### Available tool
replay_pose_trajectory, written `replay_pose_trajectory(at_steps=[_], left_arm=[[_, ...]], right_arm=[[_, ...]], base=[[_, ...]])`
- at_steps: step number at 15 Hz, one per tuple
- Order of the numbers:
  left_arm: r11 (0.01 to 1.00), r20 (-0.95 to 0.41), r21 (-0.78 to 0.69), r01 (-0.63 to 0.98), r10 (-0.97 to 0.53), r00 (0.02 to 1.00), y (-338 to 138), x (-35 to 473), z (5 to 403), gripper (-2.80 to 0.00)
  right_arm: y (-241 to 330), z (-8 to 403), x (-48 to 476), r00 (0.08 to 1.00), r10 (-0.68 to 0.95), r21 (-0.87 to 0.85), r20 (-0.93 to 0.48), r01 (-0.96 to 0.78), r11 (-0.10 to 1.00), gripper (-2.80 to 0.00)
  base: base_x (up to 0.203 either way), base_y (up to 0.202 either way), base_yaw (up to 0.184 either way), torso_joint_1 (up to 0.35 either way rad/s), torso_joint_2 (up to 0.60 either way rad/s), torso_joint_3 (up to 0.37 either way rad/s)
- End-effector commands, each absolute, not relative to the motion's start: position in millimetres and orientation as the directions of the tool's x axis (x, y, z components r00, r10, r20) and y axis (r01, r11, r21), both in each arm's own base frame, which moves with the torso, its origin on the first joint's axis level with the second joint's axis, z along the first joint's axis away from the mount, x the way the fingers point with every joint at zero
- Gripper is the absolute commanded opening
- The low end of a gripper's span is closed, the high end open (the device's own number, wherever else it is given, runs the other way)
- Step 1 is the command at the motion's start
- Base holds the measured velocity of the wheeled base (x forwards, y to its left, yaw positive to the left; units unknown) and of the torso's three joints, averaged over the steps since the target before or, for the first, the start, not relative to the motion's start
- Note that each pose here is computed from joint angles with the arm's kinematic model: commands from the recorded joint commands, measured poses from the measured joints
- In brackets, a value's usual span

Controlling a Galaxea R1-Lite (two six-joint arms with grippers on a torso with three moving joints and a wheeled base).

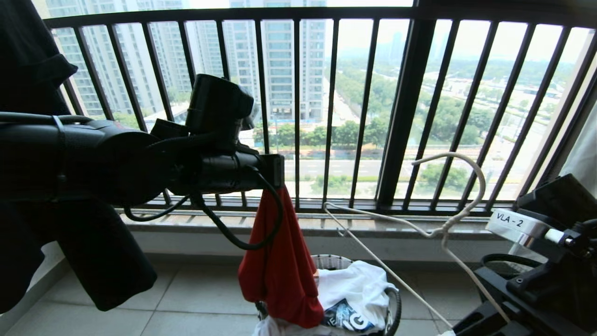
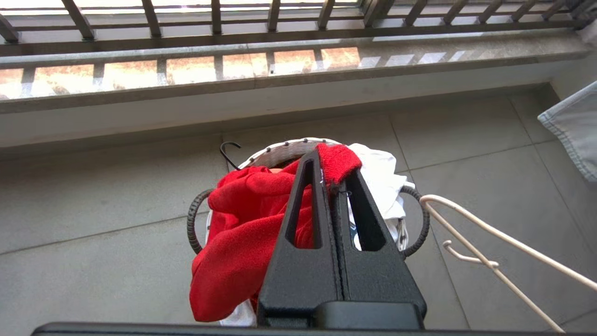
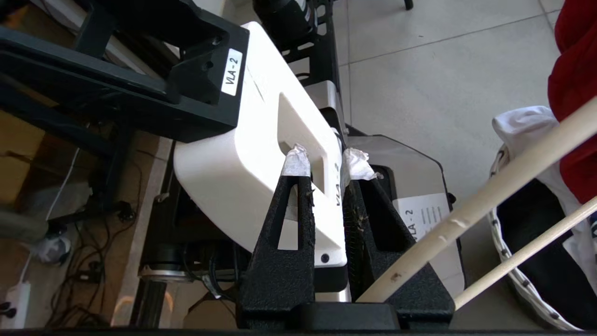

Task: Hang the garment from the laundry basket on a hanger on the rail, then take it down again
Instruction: Hang the clothes on the clothes rack

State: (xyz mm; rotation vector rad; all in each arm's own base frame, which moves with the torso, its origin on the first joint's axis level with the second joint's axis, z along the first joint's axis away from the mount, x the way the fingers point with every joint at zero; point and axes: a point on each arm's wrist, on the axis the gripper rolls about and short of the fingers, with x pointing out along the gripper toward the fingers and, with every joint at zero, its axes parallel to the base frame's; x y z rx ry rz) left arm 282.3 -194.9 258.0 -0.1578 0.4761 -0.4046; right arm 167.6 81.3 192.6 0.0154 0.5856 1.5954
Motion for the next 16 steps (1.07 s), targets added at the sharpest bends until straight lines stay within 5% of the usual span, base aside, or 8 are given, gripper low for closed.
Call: replay_pose_trajectory(at_steps=[1,16], left_arm=[[0.911,-0.431,-0.243,0.332,-0.408,0.805,-198.2,287.4,249.8,-2.80],[0.913,-0.425,-0.244,0.326,-0.403,0.811,-198.7,288.4,250.1,-2.80]], right_arm=[[86.2,195.6,155.0,-0.179,0.928,0.382,-0.327,-0.923,-0.043,-2.80],[112.7,218.4,149.9,-0.282,0.910,0.370,-0.304,-0.915,-0.160,-2.80]], base=[[0.000,0.000,0.000,0.000,0.00,0.000],[0.000,0.000,0.000,0.000,0.00,0.000]])
